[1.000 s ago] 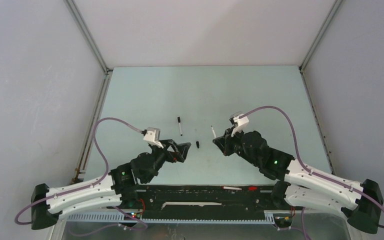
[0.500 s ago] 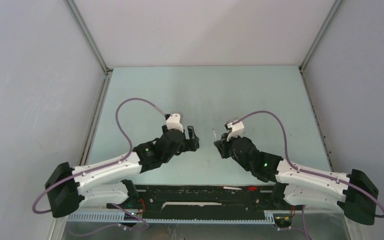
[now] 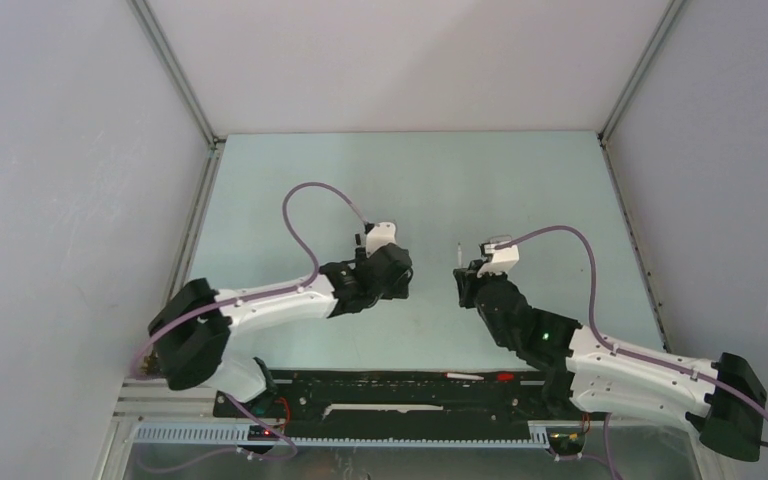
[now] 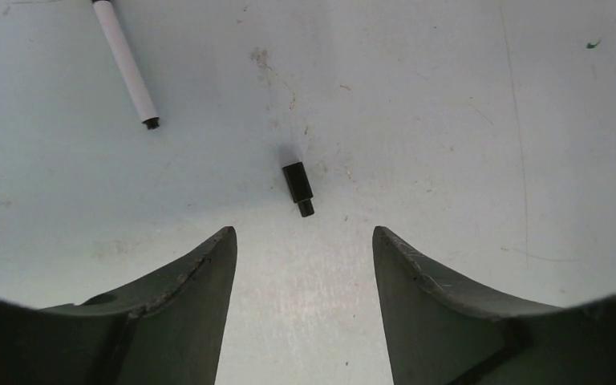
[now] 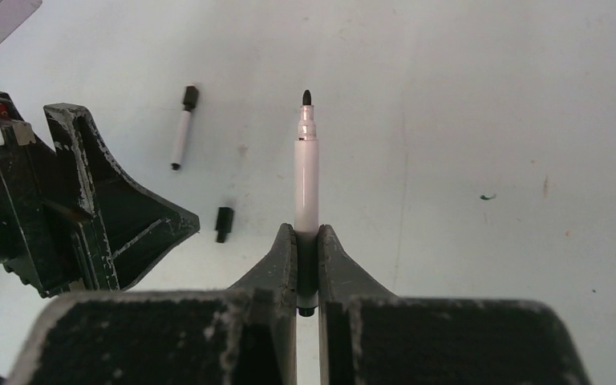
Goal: Insert the pens into the pen caps
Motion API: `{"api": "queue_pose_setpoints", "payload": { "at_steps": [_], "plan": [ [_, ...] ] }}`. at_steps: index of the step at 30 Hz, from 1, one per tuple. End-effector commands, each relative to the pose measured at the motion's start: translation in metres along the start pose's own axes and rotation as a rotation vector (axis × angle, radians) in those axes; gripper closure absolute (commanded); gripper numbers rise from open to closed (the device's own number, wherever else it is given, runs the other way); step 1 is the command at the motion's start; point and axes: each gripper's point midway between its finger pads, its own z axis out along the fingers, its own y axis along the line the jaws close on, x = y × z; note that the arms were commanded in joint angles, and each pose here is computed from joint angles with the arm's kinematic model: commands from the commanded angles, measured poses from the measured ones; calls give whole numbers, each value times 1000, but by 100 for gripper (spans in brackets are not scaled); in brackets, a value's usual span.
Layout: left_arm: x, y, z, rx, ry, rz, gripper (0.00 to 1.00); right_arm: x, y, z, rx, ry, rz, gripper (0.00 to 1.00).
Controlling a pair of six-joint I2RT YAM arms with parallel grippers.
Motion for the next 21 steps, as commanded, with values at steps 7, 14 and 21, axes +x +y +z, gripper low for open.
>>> {"api": "queue_pose_setpoints", "payload": {
  "at_steps": [7,14,21],
  "plan": [
    [-1,-17,34,-35,75,-32,41,2,-8,10,22,4,37,100],
    [6,-8,48,-64,94,-39,42,4,-7,11,16,10,31,100],
    [12,-7,58,-71,117,-53,43,4,-4,13,2,13,22,100]
  ]
}}
